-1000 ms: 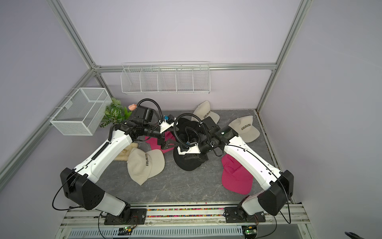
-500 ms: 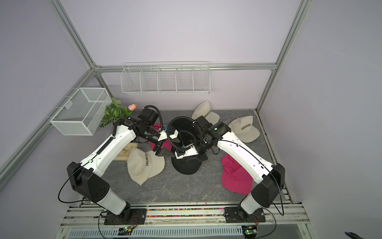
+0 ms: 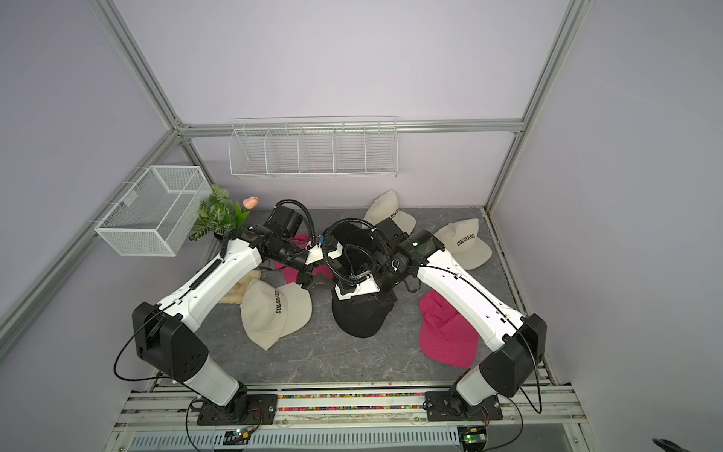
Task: Stack the baseball caps by color
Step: Pick up the baseball cap from the center of the board.
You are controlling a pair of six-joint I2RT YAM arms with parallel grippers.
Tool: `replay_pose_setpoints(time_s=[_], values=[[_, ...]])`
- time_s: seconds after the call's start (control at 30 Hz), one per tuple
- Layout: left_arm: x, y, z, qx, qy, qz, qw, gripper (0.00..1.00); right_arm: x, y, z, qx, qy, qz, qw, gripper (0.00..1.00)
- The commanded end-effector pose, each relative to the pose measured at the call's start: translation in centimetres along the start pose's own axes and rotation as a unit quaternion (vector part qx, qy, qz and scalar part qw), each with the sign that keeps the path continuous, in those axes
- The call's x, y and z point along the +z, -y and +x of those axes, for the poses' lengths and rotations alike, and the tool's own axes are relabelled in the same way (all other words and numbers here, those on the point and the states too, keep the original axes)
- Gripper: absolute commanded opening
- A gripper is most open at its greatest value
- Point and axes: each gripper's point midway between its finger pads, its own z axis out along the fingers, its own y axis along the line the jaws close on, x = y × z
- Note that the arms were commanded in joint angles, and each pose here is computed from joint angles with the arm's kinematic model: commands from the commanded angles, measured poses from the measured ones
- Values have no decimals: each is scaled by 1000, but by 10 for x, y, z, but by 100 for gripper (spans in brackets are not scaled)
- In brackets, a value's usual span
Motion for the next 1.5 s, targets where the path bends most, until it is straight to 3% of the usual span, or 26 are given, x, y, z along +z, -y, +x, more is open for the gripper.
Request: replay_pose_setpoints(time_s=[0.0, 0.13, 0.3, 0.7, 0.83, 0.93, 1.0, 1.1, 1.3, 1.47], values=[[-4, 7, -6, 19, 11, 2, 1000, 59, -10, 2, -9, -17, 44, 16, 999, 9], [-7, 14, -13, 32, 31, 10, 999, 47, -13, 9, -6, -9, 62, 29, 998, 9], [-4, 14, -10, 22, 24, 20, 999, 73, -9, 11, 1, -5, 41, 24, 999, 10], [3, 13, -1, 11, -1, 61, 998, 71, -1, 27, 7, -53, -15, 21, 998, 10], [2, 15, 0, 13, -2, 68, 998, 60, -2, 36, 14, -60, -37, 19, 997, 10], [-3, 14, -2, 13, 3, 62, 998, 38, -4, 41, 23, -47, -47, 18, 998, 9], [-9, 12, -5, 12, 12, 53, 998, 17, -5, 43, 29, -35, -51, 21, 998, 10], [-16, 7, -11, 9, 24, 33, 999, 0, -8, 42, 31, -16, -35, 16, 999, 12], [-22, 7, -27, 31, 63, 7, 998, 0, -11, 35, 21, 3, 50, 7, 999, 28], [-32, 17, -36, 45, 88, 13, 995, 0, -13, 32, 31, 30, 72, 11, 997, 31]])
